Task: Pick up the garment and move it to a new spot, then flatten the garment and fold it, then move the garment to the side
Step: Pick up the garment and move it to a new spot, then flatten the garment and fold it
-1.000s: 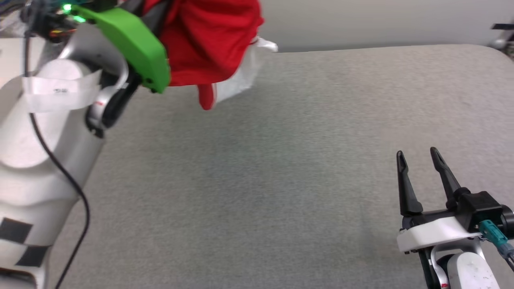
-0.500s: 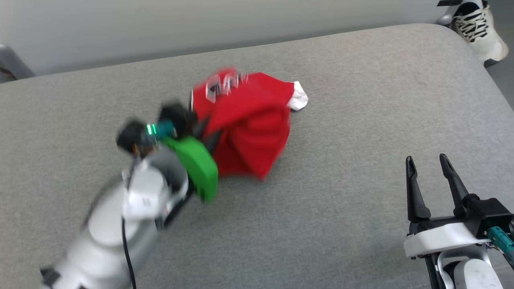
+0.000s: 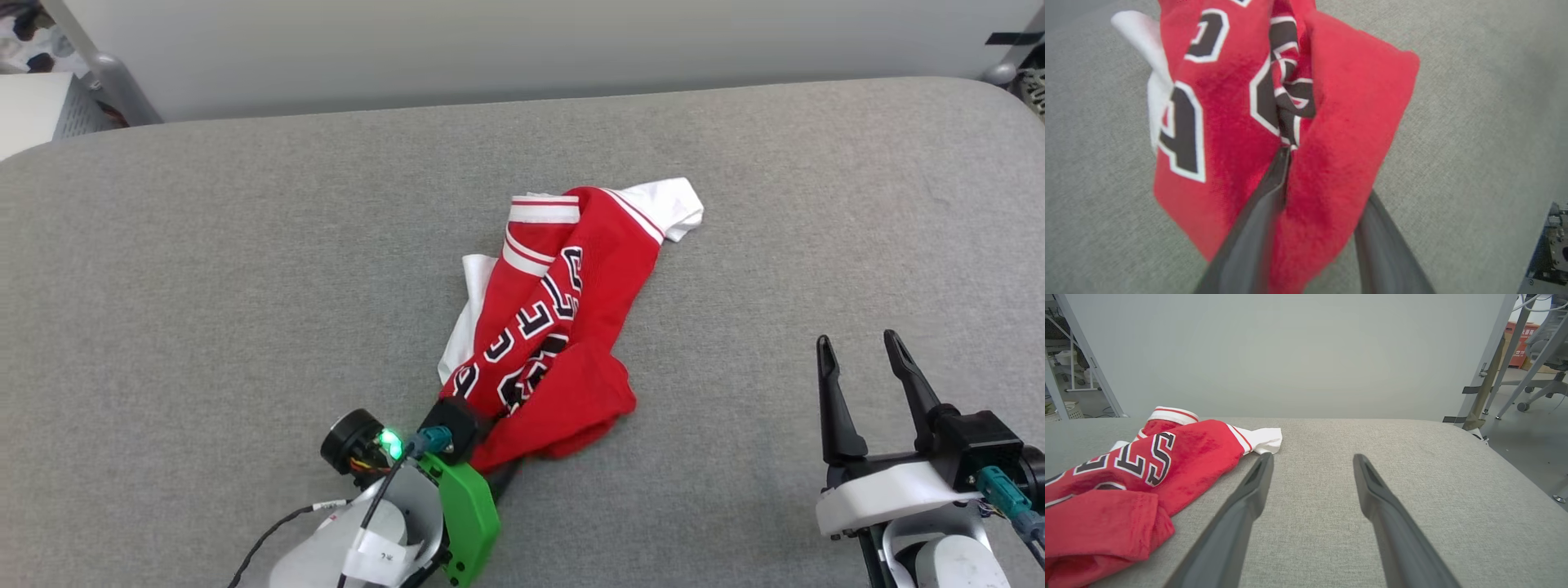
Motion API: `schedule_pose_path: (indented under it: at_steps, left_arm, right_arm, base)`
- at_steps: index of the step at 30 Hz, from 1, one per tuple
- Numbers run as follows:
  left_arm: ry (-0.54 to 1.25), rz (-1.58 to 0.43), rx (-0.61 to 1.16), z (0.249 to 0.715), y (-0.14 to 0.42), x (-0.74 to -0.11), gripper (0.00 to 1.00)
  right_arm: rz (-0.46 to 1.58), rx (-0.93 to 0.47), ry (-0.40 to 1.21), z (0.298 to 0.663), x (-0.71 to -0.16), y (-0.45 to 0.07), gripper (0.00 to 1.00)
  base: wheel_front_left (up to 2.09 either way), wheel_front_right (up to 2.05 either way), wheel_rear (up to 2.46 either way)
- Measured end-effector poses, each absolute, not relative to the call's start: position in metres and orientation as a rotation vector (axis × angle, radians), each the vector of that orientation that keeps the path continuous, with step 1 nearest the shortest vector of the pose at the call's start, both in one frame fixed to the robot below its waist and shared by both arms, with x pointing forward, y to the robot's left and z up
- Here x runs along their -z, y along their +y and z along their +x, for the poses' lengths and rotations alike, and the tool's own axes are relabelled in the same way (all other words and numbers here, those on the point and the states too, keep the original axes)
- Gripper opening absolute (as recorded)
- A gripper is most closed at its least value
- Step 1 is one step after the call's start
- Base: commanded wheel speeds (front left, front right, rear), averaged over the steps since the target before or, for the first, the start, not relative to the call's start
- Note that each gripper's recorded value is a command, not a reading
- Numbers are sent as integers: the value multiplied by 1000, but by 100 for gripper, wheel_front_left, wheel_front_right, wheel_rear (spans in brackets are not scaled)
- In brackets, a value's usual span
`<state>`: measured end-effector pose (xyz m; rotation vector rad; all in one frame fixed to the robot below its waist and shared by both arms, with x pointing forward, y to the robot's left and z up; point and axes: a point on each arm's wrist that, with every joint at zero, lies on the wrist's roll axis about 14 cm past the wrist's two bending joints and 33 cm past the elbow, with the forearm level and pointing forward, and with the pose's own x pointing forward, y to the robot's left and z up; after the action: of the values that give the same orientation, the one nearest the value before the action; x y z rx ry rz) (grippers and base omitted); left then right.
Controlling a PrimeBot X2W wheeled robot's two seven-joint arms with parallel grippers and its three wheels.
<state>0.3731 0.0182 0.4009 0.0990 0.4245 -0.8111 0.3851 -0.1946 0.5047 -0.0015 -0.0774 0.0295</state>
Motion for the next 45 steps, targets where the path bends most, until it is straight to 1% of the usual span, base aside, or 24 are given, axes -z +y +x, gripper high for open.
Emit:
schedule_pose_path:
  at_steps: [4, 10, 15, 20, 23, 27, 33, 37, 45]
  left_arm:
    - [399, 101, 806, 365, 19, -406, 100]
    - [279, 66, 751, 367, 28, -436, 100]
    - [126, 18, 653, 380, 52, -482, 100]
    - [3, -30, 495, 388, 93, -521, 100]
    - [-24, -57, 398, 385, 115, -527, 100]
    - [-55, -145, 277, 380, 137, -533, 100]
    - [-41, -226, 152, 364, 156, -517, 100]
    - [-44, -237, 132, 361, 161, -513, 100]
    - [-65, -261, 149, 365, 156, -513, 100]
  right_arm:
    - [2, -46, -81, 384, -506, -189, 100]
    - [6, -63, -96, 375, -512, -183, 100]
    - [6, -74, -116, 368, -518, -180, 100]
    - [6, -91, -136, 364, -525, -174, 100]
    - [5, -99, -148, 362, -529, -172, 100]
    - [5, -104, -148, 360, -529, -170, 100]
    - [6, -102, -136, 358, -525, -171, 100]
    - [8, -101, -127, 360, -522, -171, 100]
    - [18, -118, -84, 365, -510, -166, 100]
  base:
    - [0, 0, 0]
    - [0, 0, 0]
    - [0, 0, 0]
    - [0, 0, 0]
    - [0, 0, 0]
    - [0, 0, 0]
    - [0, 0, 0]
    - [0, 0, 0]
    - [0, 0, 0]
